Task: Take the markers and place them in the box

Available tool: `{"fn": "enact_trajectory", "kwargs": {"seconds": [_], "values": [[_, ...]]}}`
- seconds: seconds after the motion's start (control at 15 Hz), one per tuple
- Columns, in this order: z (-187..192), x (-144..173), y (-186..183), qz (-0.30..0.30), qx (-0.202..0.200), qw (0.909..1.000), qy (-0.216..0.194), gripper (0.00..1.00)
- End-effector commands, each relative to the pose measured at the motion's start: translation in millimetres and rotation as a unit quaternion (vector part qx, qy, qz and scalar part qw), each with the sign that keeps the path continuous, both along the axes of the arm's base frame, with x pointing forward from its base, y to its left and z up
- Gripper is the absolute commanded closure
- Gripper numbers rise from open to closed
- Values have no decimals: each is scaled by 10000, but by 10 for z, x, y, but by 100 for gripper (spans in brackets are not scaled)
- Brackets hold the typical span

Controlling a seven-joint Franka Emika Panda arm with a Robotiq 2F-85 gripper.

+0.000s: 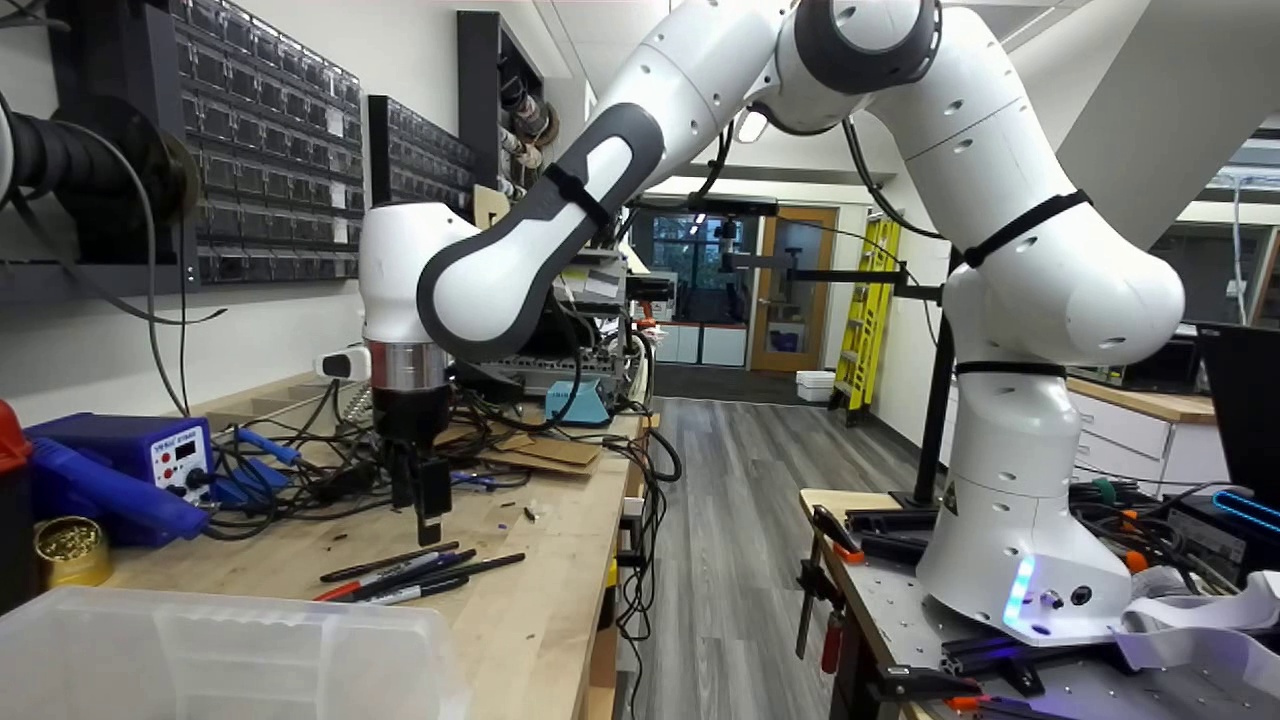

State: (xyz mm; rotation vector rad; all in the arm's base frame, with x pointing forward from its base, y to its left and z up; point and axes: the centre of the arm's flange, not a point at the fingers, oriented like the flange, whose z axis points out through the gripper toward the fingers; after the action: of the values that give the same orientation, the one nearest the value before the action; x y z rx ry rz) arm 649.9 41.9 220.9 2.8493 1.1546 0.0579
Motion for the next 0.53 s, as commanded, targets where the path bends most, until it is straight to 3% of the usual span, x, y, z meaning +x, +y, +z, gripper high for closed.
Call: {"fn": "enact_trajectory", "kwargs": {"seconds": [0.0, 0.4, 0.47], "values": [[-162, -8, -55, 385, 186, 9990, -100, 0], [-392, -29, 23, 681, 338, 9971, -70, 0], [-418, -37, 34, 701, 361, 9969, -65, 5]]}}
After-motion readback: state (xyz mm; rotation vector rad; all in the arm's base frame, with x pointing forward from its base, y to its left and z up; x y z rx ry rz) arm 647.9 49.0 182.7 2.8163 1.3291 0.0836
